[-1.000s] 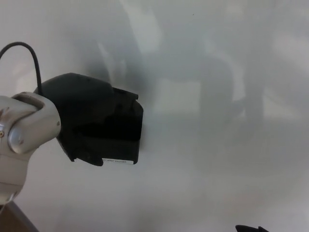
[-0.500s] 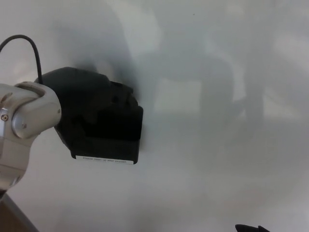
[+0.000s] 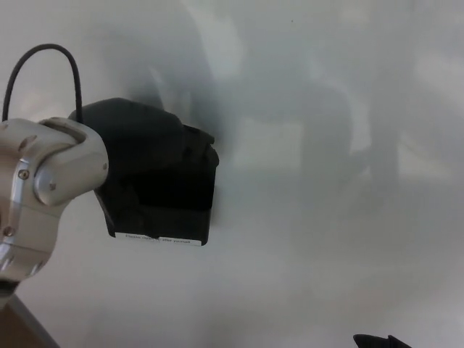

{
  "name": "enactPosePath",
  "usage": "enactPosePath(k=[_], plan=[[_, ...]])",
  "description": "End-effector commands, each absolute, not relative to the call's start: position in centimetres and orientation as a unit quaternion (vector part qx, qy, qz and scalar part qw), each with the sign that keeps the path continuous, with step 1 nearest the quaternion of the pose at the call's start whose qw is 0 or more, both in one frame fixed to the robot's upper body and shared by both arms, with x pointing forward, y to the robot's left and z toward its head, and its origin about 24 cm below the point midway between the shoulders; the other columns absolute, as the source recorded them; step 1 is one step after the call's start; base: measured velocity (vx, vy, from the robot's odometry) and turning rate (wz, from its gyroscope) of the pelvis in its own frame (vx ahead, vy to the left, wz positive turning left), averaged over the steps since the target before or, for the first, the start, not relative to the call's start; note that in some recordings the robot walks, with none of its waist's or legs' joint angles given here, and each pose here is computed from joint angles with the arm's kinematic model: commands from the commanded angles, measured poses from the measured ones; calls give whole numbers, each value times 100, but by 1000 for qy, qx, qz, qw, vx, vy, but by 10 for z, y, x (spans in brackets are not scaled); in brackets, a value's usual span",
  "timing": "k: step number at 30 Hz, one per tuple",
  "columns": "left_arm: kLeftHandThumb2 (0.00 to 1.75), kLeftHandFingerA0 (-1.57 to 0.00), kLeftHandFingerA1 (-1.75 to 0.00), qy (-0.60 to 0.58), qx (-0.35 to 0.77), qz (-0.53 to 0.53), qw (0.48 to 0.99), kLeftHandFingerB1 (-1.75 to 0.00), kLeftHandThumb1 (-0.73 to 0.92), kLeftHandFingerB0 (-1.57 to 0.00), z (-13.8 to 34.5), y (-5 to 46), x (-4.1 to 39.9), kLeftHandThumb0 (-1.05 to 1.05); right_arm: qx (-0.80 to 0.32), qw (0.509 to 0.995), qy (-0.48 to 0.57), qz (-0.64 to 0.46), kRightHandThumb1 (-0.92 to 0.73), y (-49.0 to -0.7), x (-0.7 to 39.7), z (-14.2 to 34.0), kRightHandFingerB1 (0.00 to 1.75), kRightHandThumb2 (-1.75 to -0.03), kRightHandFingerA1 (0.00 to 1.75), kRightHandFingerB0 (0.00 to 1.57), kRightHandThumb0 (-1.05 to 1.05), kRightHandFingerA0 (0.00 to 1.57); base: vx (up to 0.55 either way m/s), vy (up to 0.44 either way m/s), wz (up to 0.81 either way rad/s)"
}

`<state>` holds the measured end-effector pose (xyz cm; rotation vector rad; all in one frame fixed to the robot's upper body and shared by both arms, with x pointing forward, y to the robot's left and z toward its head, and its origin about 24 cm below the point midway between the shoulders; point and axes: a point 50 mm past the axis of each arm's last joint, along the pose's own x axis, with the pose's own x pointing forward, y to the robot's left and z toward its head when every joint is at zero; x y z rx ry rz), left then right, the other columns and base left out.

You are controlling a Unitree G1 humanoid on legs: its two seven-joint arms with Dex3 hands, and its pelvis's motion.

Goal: A magnetic marker holder is on the left hand side of the white board, the robot put the index and middle finger into the opening of the container and pull off the magnetic holder and hand it to a human on the left hand side.

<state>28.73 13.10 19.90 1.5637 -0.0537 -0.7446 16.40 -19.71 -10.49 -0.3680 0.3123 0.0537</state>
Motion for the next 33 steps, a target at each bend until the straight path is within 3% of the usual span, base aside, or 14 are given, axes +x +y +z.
enactPosePath(k=[1,7,8,10,14,15,17,19,20,21,25,27,31,33], plan=[[67,-62,-75,49,687,-338,642,-36,37,-17,198,138,290,-55,-188,971,146,23,-75,-204,165,-102,38,-64,52,54,-50,75,0,0,0],[66,-28,-44,104,670,-353,645,-33,38,-9,195,141,291,-55,-191,971,144,24,-75,-203,167,-101,38,-64,51,53,-52,75,0,0,0],[80,-57,-73,115,666,-356,645,-42,25,0,194,142,291,-31,-191,971,143,24,-75,-203,167,-101,38,-63,51,55,-52,75,0,0,0],[82,-79,-85,122,664,-359,645,-46,22,0,193,142,291,-29,-190,971,143,24,-75,-203,167,-101,38,-64,50,54,-52,75,0,0,0],[82,-73,-85,133,668,-359,638,-46,22,0,190,144,289,-30,-187,972,143,22,-74,-203,167,-101,39,-63,52,55,-52,77,0,0,0],[55,-58,-59,136,670,-358,636,-27,46,-16,190,145,289,-57,-188,972,143,23,-74,-203,167,-101,39,-63,51,55,-51,75,0,0,0],[55,-53,-67,142,674,-355,632,-27,46,-17,190,146,289,-57,-189,972,141,24,-74,-203,168,-100,39,-63,51,55,-51,76,0,0,0],[81,-66,-81,146,673,-353,634,-42,26,0,190,148,290,-37,-190,972,139,24,-75,-203,170,-100,39,-63,51,56,-51,76,0,0,0],[81,-66,-81,146,672,-352,634,-42,26,0,190,148,290,-37,-191,972,138,24,-75,-203,170,-100,39,-63,51,56,-51,76,0,0,0],[55,-65,-75,150,671,-351,635,-27,46,-17,189,149,290,-55,-189,972,139,24,-74,-202,171,-100,38,-64,51,56,-51,76,0,0,0],[72,-65,-70,160,668,-352,636,-35,42,-11,188,152,294,-65,-186,973,136,24,-74,-201,172,-99,39,-63,52,57,-51,77,0,0,0],[55,-72,-65,164,663,-354,639,-27,48,-16,187,154,295,-56,-185,973,135,24,-74,-201,171,-99,39,-63,53,58,-51,77,0,0,0],[73,-75,-74,166,651,-362,646,-36,43,-11,186,156,296,-67,-188,973,133,24,-74,-201,171,-99,39,-63,53,58,-50,78,0,0,0],[61,-76,-72,170,650,-364,645,-29,46,-13,186,157,298,-70,-187,973,132,25,-74,-201,171,-98,39,-63,52,58,-50,77,0,0,0]])
